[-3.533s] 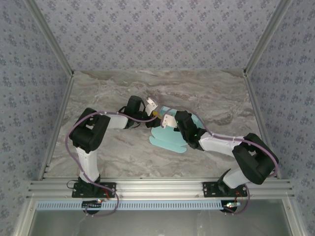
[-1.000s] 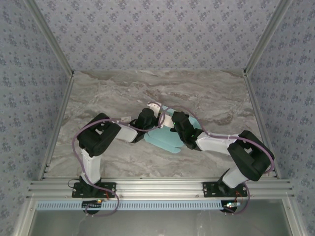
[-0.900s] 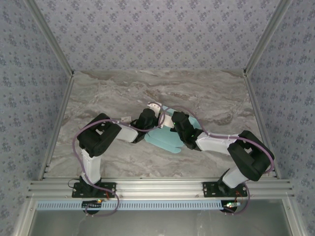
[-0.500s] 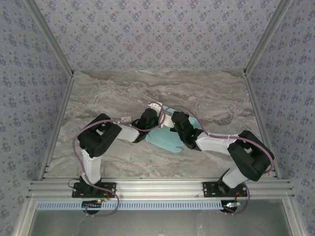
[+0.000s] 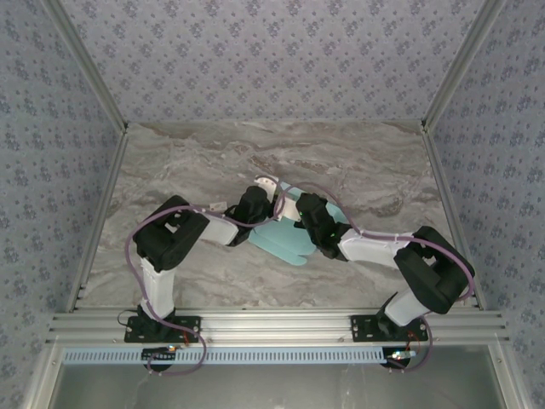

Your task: Fold the paper box

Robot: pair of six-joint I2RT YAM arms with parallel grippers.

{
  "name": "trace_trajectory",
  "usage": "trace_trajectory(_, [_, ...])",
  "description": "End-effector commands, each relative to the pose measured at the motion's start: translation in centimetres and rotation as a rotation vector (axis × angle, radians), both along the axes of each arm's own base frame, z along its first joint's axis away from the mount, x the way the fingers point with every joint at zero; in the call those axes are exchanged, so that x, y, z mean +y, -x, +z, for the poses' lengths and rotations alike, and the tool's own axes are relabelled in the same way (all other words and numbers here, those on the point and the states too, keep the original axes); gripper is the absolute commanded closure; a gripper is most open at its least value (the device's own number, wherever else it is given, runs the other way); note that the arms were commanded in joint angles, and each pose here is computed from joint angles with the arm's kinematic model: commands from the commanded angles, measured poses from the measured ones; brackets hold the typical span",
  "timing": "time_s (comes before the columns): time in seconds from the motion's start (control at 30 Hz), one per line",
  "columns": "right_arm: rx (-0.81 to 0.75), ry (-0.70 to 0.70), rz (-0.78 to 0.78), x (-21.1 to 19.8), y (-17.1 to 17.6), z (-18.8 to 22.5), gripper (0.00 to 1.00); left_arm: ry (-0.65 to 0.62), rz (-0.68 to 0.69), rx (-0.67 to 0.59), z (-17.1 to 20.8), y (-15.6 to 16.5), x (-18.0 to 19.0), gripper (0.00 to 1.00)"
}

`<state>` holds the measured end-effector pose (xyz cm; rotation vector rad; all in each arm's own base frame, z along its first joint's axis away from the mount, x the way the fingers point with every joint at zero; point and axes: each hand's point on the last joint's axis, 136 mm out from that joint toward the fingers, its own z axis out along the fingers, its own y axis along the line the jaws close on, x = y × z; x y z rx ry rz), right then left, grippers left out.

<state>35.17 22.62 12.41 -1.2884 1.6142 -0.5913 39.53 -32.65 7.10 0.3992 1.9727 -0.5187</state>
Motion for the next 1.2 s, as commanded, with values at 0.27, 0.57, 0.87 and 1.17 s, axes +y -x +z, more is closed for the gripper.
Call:
trace_trajectory(0.27, [0.077, 0.043, -0.026, -0.9, 0.9, -1.7, 1.0, -0.049, 0.078, 0.041, -0.7, -0.9, 4.5, 0.52])
trace_trajectory(0.57, [0.073, 0.042, -0.028, -1.0, 0.6, -1.5, 1.0, -0.05, 0.031, 0.074, -1.1, 0.3, 4.4, 0.4])
trace_trajectory(0.87, [0.063, 0.041, -0.027, -0.8, 0.5, -1.0, 1.0, -0.026, -0.032, 0.094, -0.7, 1.5, 4.3, 0.34])
trace_trajectory(1.17, [0.053, 0.041, -0.027, -0.7, 0.4, -0.4, 1.0, -0.049, -0.067, 0.13, -1.2, 2.2, 4.4, 0.36])
